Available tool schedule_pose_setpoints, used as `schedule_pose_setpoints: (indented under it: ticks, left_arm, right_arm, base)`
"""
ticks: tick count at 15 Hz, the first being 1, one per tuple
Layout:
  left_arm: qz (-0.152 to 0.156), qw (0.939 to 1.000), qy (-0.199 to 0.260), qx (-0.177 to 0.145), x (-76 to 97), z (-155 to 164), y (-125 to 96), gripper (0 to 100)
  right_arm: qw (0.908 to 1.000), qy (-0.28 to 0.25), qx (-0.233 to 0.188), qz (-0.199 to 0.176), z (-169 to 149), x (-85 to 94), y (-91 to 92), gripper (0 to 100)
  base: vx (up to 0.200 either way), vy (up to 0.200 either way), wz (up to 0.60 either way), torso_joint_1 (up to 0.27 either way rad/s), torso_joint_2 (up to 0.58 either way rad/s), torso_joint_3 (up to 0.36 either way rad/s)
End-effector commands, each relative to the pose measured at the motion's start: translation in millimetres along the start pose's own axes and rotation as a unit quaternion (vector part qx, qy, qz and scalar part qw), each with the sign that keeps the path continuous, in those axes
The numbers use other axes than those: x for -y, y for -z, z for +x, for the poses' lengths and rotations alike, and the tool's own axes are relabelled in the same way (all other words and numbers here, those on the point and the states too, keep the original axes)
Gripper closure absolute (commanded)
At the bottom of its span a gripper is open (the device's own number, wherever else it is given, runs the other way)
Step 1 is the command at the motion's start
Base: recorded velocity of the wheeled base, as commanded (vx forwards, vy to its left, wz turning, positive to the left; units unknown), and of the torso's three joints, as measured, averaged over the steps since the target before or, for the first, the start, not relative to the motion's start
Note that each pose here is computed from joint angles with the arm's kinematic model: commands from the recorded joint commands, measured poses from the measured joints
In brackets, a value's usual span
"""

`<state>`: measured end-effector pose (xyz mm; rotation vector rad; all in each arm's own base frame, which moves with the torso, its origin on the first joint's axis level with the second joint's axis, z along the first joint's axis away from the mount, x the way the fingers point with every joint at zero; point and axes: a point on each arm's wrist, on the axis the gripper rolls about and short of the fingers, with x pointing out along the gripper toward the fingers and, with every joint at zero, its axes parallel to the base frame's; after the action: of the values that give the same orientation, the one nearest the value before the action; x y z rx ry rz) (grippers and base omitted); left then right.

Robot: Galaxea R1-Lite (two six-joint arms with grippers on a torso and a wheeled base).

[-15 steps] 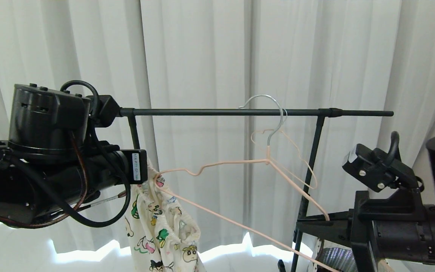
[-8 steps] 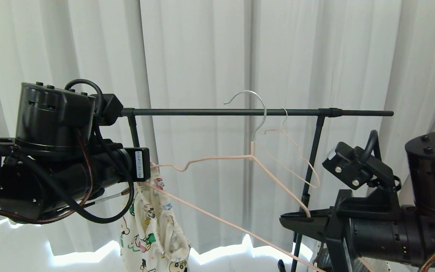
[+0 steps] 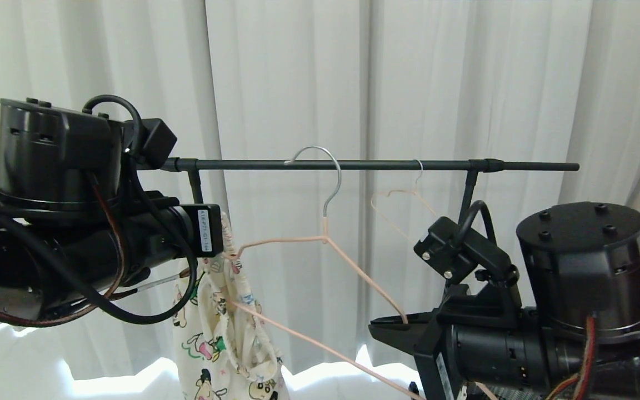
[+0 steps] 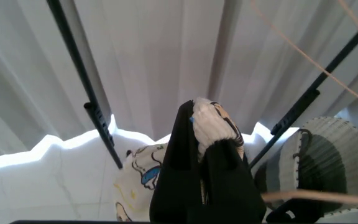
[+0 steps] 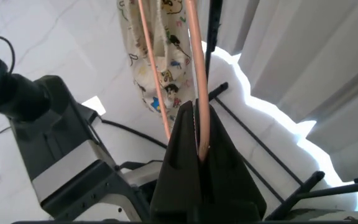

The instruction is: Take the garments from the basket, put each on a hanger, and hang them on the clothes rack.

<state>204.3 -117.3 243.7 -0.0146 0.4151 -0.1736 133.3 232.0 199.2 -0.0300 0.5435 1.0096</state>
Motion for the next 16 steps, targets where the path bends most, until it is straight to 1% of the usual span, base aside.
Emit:
schedule_pose_setpoints:
  ticks: [1, 3, 6, 9, 12, 13, 16]
  left_arm:
    - [-0.002, 0.9991, 0.029, 0.031, 9.4, -15.4, -12.9, 100]
    - [0.0, 0.9979, 0.047, 0.045, 17.8, -22.1, -19.4, 100]
    - [0.008, 0.9973, 0.058, 0.045, 27.2, -25.4, -17.2, 100]
    - [0.016, 0.9953, 0.083, 0.048, 38.8, -32.9, -16.0, 100]
    - [0.018, 0.9926, 0.106, 0.057, 46.6, -41.3, -19.2, 100]
    - [0.019, 0.9928, 0.104, 0.056, 46.2, -41.4, -18.4, 100]
    - [0.017, 0.9952, 0.073, 0.063, 44.1, -42.2, -18.1, 100]
  right_arm:
    - [0.9999, 0.013, -0.005, 0.006, 19.5, -2.4, 5.6, 100]
    - [0.9996, 0.024, 0.01, 0.014, 29.3, -8.6, 4.8, 100]
    - [0.9984, 0.043, 0.034, 0.013, 44.5, -20.0, -1.8, 100]
    - [0.9987, 0.033, 0.037, 0.008, 56.3, -31.7, -4.8, 100]
    - [0.9986, 0.034, 0.04, 0.006, 62.6, -35.7, -7.0, 100]
    - [0.9985, 0.035, 0.042, 0.007, 62.5, -35.9, -7.9, 100]
    - [0.9972, 0.056, 0.049, 0.009, 61.5, -34.9, -8.4, 100]
  base:
    - [0.0, 0.0, 0.0, 0.0, 0.0, 0.0]
    - [0.0, 0.0, 0.0, 0.0, 0.0, 0.0]
    - [0.0, 0.0, 0.0, 0.0, 0.0, 0.0]
    - [0.0, 0.0, 0.0, 0.0, 0.0, 0.0]
    - [0.0, 0.0, 0.0, 0.0, 0.0, 0.0]
    - [0.0, 0.0, 0.0, 0.0, 0.0, 0.0]
    - [0.0, 0.0, 0.0, 0.0, 0.0, 0.0]
